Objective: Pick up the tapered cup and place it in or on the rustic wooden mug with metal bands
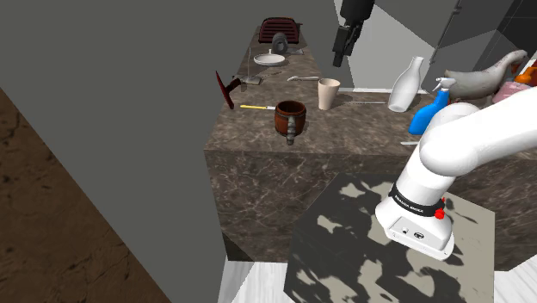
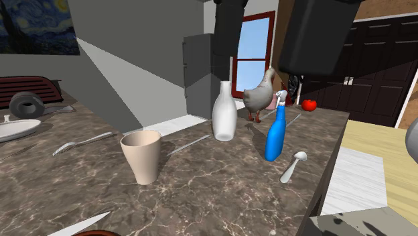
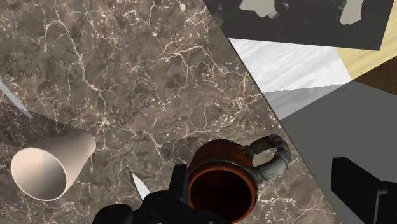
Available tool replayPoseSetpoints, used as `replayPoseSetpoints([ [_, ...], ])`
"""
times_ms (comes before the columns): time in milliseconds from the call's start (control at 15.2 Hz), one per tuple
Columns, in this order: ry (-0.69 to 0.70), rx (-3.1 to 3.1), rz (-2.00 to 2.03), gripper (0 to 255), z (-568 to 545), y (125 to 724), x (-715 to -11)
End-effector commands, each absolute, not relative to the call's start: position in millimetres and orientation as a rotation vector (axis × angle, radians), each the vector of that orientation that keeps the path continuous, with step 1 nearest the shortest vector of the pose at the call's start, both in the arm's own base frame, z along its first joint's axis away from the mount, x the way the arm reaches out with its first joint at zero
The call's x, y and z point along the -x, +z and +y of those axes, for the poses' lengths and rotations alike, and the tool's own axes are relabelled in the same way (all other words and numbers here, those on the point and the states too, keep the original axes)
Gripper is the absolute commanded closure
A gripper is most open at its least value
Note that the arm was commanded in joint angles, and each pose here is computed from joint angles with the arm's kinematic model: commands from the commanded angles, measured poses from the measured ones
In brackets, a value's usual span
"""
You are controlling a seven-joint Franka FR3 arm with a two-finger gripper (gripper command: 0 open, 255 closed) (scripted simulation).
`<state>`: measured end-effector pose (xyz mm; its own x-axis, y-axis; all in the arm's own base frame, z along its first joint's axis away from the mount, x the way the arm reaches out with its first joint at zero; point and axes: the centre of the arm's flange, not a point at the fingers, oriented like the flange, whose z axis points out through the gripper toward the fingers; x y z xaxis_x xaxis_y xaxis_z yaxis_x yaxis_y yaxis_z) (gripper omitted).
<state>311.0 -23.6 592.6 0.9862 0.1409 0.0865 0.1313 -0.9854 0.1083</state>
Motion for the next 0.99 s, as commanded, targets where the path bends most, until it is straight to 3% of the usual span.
replayPoseSetpoints([
  [0,0.143,-3.029,0.208,0,-24,593,-311],
  [924,0.143,-3.001,0.33,0,-163,497,-381],
])
